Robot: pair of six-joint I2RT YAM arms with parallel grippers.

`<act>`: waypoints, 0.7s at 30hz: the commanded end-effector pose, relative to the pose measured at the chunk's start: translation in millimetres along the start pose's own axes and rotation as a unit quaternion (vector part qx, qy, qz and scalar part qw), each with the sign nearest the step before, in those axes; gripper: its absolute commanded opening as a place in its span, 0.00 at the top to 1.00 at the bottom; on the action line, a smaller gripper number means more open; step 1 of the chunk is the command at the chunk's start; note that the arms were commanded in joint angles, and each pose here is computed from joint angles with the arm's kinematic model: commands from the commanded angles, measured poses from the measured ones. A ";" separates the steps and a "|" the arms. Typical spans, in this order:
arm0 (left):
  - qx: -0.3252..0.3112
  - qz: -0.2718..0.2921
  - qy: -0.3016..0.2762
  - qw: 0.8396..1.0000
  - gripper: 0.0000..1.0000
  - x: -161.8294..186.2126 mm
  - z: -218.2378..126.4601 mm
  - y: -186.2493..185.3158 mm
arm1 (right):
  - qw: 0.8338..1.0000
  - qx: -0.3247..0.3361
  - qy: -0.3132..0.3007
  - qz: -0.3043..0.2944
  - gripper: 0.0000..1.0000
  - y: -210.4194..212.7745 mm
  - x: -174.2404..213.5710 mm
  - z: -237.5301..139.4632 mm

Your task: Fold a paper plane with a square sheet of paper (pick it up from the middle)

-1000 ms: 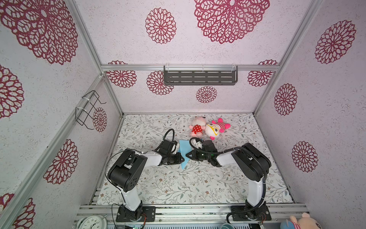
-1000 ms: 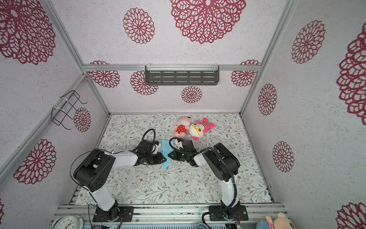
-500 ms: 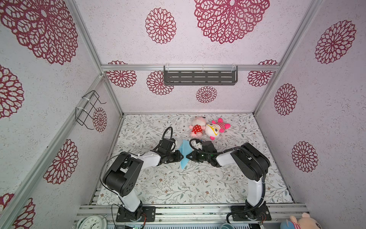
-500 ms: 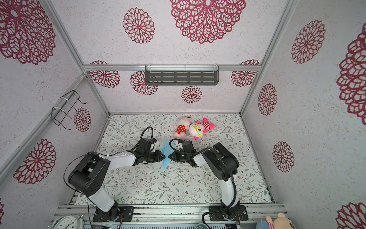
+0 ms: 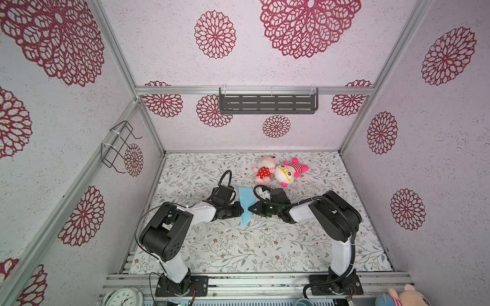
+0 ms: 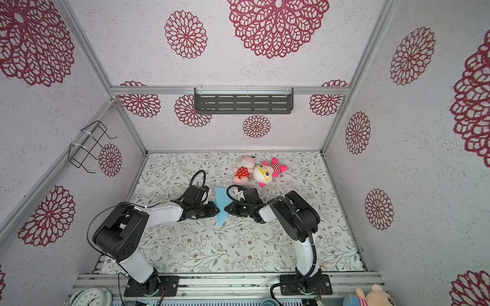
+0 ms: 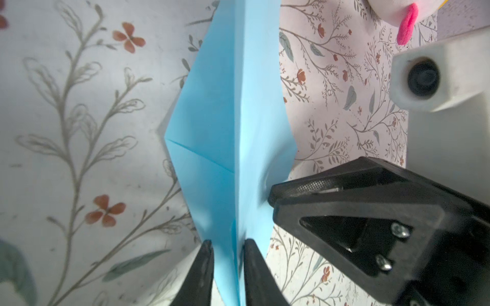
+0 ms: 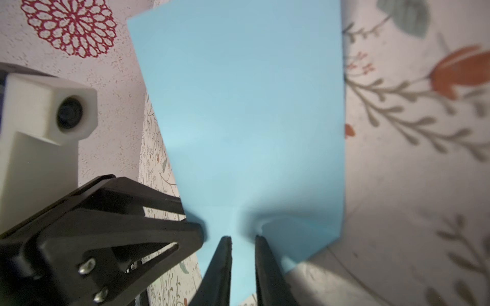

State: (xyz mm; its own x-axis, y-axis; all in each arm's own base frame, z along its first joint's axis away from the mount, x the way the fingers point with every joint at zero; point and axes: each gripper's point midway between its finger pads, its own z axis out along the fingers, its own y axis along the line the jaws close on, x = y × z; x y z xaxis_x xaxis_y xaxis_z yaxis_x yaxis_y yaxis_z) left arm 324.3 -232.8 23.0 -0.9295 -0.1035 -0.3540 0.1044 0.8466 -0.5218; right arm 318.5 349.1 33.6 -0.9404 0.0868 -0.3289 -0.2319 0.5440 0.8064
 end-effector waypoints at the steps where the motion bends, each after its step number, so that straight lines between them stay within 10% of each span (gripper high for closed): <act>1: -0.011 0.008 -0.004 1.000 0.76 -3.9 2.4 1.0 | 0.999 -0.032 -0.006 -0.017 0.79 21.8 -8.5 -1.0; 21: -0.092 0.021 0.042 0.995 0.89 14.2 13.8 31.5 | 0.995 0.060 -0.063 0.045 0.59 -18.2 -29.2 -22.7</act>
State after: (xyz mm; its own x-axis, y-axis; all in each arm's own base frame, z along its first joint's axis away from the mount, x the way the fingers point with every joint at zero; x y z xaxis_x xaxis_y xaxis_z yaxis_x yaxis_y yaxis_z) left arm 330.7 -225.3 11.8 -0.9335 -0.0618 -0.3532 0.1006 0.9003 -0.4235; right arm 334.7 324.9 40.4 -0.9212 0.1832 -0.3431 -0.1714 0.6007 0.7809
